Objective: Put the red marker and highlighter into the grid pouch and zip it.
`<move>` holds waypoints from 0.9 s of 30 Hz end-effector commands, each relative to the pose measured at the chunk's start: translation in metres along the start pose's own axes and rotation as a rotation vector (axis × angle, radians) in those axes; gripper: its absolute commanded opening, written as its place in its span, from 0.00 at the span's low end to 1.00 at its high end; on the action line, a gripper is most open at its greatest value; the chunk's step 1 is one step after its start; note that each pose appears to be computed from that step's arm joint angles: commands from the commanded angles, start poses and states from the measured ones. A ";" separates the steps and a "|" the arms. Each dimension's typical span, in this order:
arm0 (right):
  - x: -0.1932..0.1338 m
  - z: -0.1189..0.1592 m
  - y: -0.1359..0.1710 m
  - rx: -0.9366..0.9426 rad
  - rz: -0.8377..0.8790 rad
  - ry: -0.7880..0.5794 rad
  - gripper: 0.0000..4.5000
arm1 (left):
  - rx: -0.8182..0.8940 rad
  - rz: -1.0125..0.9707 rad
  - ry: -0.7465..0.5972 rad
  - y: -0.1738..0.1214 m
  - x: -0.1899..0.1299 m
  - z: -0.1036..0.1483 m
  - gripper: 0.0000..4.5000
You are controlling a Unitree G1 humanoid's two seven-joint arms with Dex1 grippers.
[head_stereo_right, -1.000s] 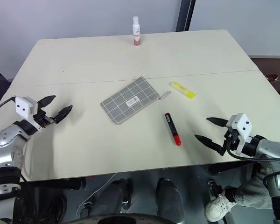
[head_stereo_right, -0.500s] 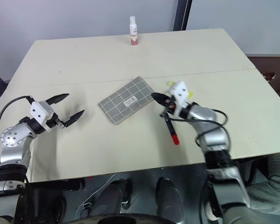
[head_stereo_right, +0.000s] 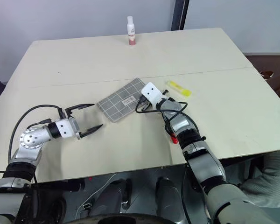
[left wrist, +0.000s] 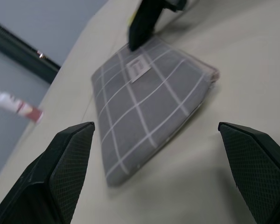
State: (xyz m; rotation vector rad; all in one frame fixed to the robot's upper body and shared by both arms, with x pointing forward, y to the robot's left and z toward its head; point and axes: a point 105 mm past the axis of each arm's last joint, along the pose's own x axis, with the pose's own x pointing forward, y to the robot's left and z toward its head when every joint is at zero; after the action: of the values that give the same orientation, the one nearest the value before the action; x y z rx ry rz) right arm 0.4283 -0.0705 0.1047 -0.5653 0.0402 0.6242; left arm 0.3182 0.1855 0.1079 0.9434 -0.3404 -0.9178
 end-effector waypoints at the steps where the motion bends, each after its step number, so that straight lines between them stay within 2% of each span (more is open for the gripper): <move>1: -0.001 0.004 0.001 -0.031 0.020 -0.014 0.01 | 0.065 0.013 -0.008 0.005 0.008 0.004 1.00; 12: -0.006 0.006 0.003 -0.046 0.045 -0.024 0.01 | 0.070 0.008 -0.011 0.001 0.041 0.004 1.00; 15: -0.008 0.006 0.002 -0.047 0.048 -0.028 0.00 | 0.053 -0.007 0.004 0.000 0.042 0.001 0.82; 21: -0.010 0.008 0.001 -0.043 0.050 -0.033 0.00 | 0.067 0.001 -0.012 0.003 0.042 0.006 0.15; 27: -0.009 0.018 -0.002 -0.052 0.049 -0.057 0.00 | 0.062 0.013 -0.014 0.003 0.036 0.006 0.15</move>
State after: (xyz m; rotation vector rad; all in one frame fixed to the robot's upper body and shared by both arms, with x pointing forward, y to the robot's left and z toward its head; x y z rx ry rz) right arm 0.4180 -0.0736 0.1020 -0.6002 0.0551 0.6882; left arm 0.3387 0.1528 0.0989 0.9869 -0.3477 -0.9257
